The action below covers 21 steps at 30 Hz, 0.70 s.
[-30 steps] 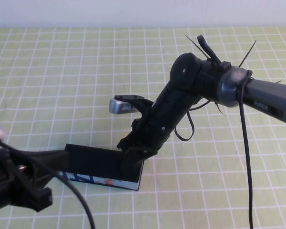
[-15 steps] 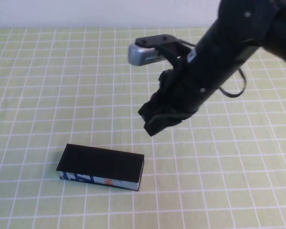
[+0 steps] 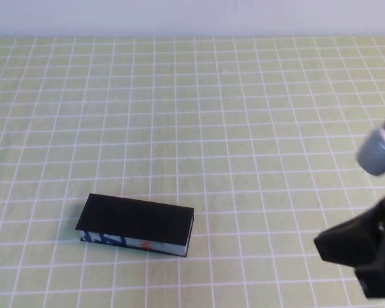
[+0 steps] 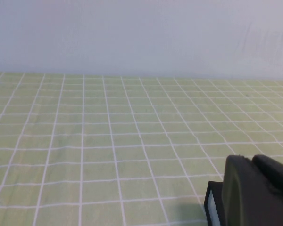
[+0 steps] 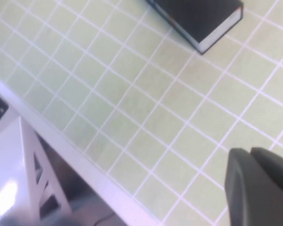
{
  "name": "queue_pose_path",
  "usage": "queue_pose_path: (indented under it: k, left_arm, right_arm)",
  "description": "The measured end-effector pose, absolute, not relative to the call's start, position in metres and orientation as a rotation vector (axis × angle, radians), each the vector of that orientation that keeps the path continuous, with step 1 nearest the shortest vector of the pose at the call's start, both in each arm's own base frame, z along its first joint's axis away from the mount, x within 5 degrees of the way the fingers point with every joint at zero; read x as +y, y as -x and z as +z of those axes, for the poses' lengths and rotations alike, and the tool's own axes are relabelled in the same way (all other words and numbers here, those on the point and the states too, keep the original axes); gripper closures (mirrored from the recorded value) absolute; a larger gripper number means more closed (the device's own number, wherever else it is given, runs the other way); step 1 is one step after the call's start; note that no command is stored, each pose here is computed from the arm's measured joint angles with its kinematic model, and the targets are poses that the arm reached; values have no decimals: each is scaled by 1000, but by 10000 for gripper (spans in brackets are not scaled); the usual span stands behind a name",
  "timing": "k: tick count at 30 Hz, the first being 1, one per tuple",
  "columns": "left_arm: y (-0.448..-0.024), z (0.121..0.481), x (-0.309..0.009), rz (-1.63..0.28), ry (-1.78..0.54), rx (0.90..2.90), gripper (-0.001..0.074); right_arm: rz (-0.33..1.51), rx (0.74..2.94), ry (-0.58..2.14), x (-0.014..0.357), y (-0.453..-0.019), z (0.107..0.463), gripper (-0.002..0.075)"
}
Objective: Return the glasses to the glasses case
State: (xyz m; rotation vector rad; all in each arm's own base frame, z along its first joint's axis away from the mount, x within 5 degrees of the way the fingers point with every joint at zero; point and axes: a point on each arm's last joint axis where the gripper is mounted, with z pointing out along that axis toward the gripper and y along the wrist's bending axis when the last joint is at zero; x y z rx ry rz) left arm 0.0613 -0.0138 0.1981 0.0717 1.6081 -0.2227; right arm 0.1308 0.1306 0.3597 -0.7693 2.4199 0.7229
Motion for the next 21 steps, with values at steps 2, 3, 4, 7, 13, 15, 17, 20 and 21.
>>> queue_pose_path:
  k: [2, 3, 4, 7, 13, 15, 17, 20, 21]
  left_arm:
    - [-61, 198, -14, -226, -68, 1606, 736]
    - [-61, 198, -14, -226, -68, 1606, 736]
    - [-61, 198, -14, -226, -68, 1606, 736]
    - [-61, 198, -14, -227, -66, 1606, 736]
    - [-61, 198, -14, -227, -66, 1606, 736]
    - [-61, 198, -14, -227, -66, 1606, 736]
    - [-61, 198, -14, -227, -66, 1606, 736]
    - [-61, 198, -14, -227, -66, 1606, 736]
    - [-61, 198, -14, -227, -66, 1606, 736]
  right_arm:
    - [735, 2340, 726, 116, -113, 354, 743]
    - [738, 2312, 708, 110, -106, 349, 743]
    - [745, 2261, 685, 103, -97, 346, 743]
    - [760, 2079, 612, 80, -71, 338, 743]
    - [799, 1817, 531, 46, -29, 315, 743]
    - [817, 1758, 523, 37, -16, 307, 743]
    - [807, 1718, 524, 31, -9, 298, 743]
    - [790, 1693, 525, 27, -5, 290, 743]
    - [784, 1692, 525, 27, -5, 287, 743]
